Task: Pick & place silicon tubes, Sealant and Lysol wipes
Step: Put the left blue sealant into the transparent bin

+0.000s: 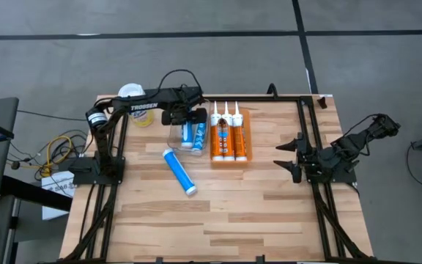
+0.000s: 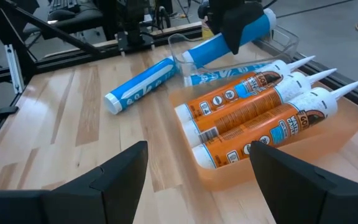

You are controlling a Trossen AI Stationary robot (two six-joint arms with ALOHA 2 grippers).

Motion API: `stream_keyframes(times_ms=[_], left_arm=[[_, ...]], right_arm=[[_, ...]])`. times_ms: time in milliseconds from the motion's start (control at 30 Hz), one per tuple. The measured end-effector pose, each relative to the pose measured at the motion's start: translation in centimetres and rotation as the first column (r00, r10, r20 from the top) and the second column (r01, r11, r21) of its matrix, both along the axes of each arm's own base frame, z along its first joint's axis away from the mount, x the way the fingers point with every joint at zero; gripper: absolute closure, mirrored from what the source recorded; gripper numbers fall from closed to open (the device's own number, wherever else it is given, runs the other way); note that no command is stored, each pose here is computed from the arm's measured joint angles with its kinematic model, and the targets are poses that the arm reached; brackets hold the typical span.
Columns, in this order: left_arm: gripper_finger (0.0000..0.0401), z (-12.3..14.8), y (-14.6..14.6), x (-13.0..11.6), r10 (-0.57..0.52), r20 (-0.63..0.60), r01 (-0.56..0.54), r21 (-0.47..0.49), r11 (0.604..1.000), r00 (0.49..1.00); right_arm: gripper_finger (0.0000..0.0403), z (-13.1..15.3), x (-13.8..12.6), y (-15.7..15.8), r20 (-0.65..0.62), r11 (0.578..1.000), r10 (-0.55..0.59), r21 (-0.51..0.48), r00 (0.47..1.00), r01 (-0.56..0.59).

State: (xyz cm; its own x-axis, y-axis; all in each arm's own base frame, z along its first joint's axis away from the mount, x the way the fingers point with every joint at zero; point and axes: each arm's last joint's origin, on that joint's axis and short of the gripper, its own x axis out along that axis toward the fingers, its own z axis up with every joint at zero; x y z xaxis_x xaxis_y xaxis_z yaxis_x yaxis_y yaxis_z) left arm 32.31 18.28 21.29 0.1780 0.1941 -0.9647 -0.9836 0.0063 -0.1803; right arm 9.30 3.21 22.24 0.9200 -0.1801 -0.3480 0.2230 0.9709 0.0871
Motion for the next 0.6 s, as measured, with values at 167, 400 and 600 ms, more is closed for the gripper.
stream_keyframes(times_ms=[167, 400, 600], left_arm=[[0.0201, -0.1, -0.2, 0.0, -0.005, -0.008, 0.005, -0.005, 1.0, 1.0], [0.0201, -1.0, 0.0, 0.3, -0.011, -0.032, 0.01, -0.018, 1.0, 0.999], [0.0201, -3.7, 0.2, 1.0, -0.026, -0.071, 0.02, -0.093, 0.995, 0.997]], right_arm=[[0.0127, 0.0, 0.0, 0.0, 0.0, 1.0, 0.0, 0.0, 1.0, 0.0], [0.0127, 0.0, 0.0, 0.0, 0.0, 1.0, -0.001, 0.002, 1.0, 0.001], [0.0127, 0.0, 0.0, 0.0, 0.001, 1.0, -0.001, 0.003, 1.0, 0.001]])
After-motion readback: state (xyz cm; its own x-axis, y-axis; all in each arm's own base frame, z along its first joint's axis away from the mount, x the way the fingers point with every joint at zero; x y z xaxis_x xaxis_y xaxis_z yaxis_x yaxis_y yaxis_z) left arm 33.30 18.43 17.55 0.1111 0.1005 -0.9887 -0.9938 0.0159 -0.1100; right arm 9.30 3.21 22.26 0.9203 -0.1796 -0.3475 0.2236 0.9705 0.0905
